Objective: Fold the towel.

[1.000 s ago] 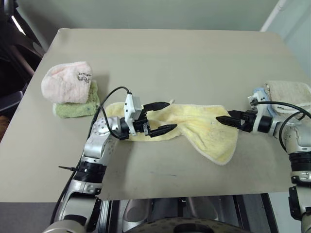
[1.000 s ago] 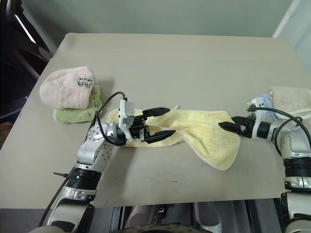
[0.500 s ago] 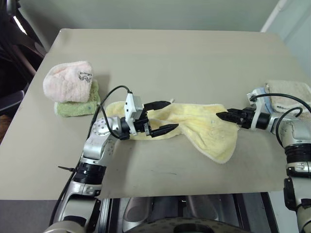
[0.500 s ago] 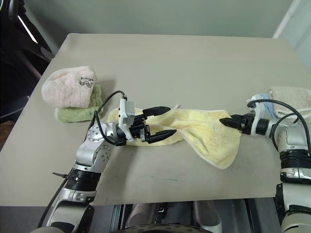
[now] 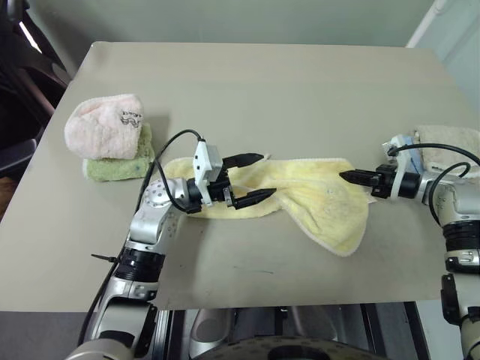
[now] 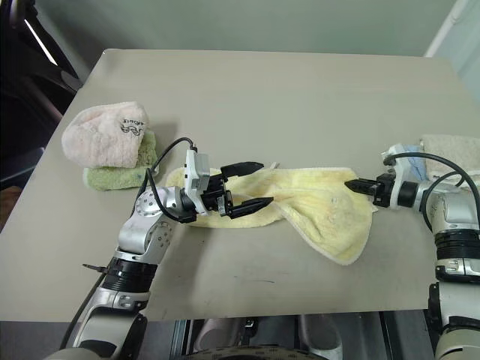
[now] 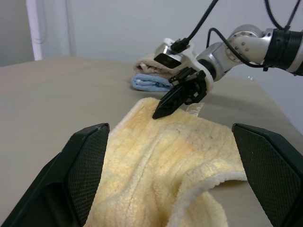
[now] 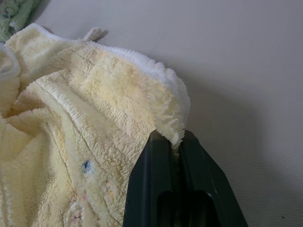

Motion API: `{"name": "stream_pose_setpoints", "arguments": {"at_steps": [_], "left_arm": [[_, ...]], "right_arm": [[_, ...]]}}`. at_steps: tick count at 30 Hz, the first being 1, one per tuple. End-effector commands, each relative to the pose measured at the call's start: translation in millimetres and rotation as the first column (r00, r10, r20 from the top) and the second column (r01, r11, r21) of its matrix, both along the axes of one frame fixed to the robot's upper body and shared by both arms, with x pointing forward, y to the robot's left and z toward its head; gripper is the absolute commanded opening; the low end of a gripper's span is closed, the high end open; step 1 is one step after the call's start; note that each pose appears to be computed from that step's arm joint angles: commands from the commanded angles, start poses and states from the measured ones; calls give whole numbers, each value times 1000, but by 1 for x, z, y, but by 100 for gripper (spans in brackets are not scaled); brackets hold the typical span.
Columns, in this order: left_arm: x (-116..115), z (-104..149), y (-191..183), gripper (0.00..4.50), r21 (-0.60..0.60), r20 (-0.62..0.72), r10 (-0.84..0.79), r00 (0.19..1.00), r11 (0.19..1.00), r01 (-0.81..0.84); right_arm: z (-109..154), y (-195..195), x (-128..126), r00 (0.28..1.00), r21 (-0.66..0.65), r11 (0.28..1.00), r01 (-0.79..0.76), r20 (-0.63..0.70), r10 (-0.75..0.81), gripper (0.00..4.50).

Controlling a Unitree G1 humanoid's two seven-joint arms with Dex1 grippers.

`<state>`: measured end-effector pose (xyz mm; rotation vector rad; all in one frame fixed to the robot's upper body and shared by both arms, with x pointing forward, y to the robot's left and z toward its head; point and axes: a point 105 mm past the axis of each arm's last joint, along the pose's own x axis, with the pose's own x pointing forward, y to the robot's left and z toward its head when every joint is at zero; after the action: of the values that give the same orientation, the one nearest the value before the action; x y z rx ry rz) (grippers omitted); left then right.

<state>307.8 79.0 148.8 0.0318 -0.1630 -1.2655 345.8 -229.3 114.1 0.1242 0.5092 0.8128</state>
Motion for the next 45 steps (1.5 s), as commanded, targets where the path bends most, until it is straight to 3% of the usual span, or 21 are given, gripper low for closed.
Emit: {"name": "stream_pose_setpoints", "arguments": {"at_steps": [1, 7, 11, 15, 21, 31, 37, 45], "left_arm": [[9, 14, 11, 450, -10, 57, 56, 997, 998, -56], [37, 11, 45, 450, 56, -42, 219, 975, 975, -217], [45, 12, 62, 450, 87, -79, 272, 959, 960, -266], [55, 3, 86, 450, 146, -251, 347, 904, 937, -319], [64, -2, 120, 450, 235, -261, 437, 861, 894, -382], [71, 2, 131, 450, 199, -298, 389, 872, 919, -341], [64, -1, 124, 450, 208, -310, 317, 896, 943, -261], [55, -11, 124, 450, 205, -423, 213, 881, 969, -136]], "right_arm": [[37, 1, -4, 988, -36, 998, -49, 147, 54, 9], [66, 9, -27, 949, -183, 977, -114, 271, 161, 9], [84, 17, -41, 926, -202, 967, -156, 310, 214, 9], [101, 28, -61, 898, -226, 951, -210, 341, 279, 9], [115, 32, -81, 884, -233, 946, -227, 358, 300, 9], [143, 23, -93, 859, -278, 944, -175, 425, 285, 9], [151, 10, -92, 865, -306, 943, -130, 430, 258, 9], [168, -3, -90, 856, -343, 934, -95, 451, 253, 9]]}}
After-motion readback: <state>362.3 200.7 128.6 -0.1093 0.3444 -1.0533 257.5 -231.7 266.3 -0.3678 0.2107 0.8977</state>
